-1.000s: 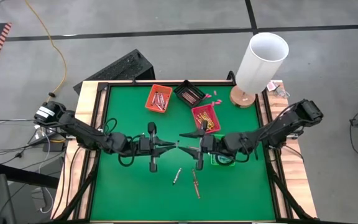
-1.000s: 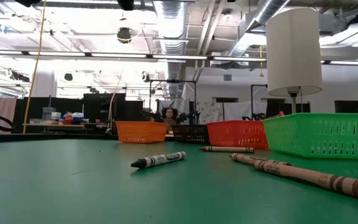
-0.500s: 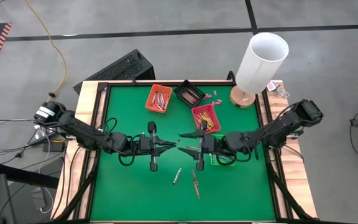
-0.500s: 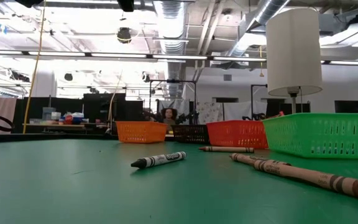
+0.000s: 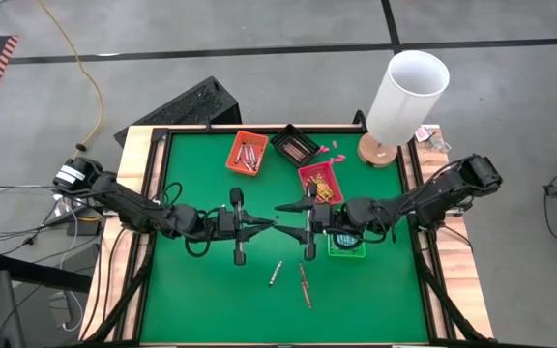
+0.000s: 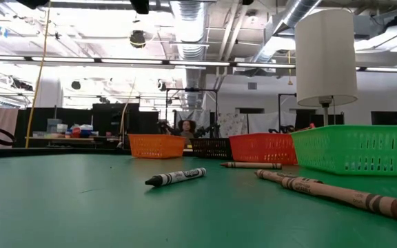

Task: Sort crayons
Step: Put the black crayon into the orange bin

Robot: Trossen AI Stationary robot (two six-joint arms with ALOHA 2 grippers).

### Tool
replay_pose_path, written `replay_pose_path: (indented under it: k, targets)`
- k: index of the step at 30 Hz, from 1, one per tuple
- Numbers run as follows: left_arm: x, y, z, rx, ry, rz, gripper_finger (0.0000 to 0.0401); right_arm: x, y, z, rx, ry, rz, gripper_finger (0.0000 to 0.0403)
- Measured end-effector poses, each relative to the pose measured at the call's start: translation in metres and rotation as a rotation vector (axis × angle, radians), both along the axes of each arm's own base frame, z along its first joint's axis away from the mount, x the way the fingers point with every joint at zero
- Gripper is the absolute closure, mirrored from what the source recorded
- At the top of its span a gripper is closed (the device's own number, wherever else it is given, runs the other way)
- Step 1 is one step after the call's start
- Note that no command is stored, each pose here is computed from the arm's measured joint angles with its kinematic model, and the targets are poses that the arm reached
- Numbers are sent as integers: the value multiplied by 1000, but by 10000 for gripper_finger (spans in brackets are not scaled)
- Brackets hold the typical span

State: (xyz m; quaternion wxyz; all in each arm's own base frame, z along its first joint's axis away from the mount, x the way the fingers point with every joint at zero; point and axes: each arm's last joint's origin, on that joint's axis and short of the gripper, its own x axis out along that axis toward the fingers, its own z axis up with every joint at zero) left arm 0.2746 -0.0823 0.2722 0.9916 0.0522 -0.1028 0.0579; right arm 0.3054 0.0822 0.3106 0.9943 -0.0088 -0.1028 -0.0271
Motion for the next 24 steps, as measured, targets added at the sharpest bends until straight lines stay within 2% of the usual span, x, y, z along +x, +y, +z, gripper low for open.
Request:
replay_pose_path:
  k: [9,11,14,15,20,24]
  targets:
    - [0,0,0,-3,0,-3,400,2,-3,6,5,-17,-10,239]
    - [0,0,0,-3,-1,-3,400,2,-4,7,5,-20,-13,274]
    - [0,0,0,-3,0,-2,400,3,-4,7,4,-15,-15,364]
    - [0,0,0,-2,0,-2,400,3,-4,7,-3,-13,-15,382]
    - [1,0,-4,16,40,1,399,1,0,6,-11,19,-48,390]
    - [2,0,-19,50,191,33,399,-15,5,10,-24,121,-136,400]
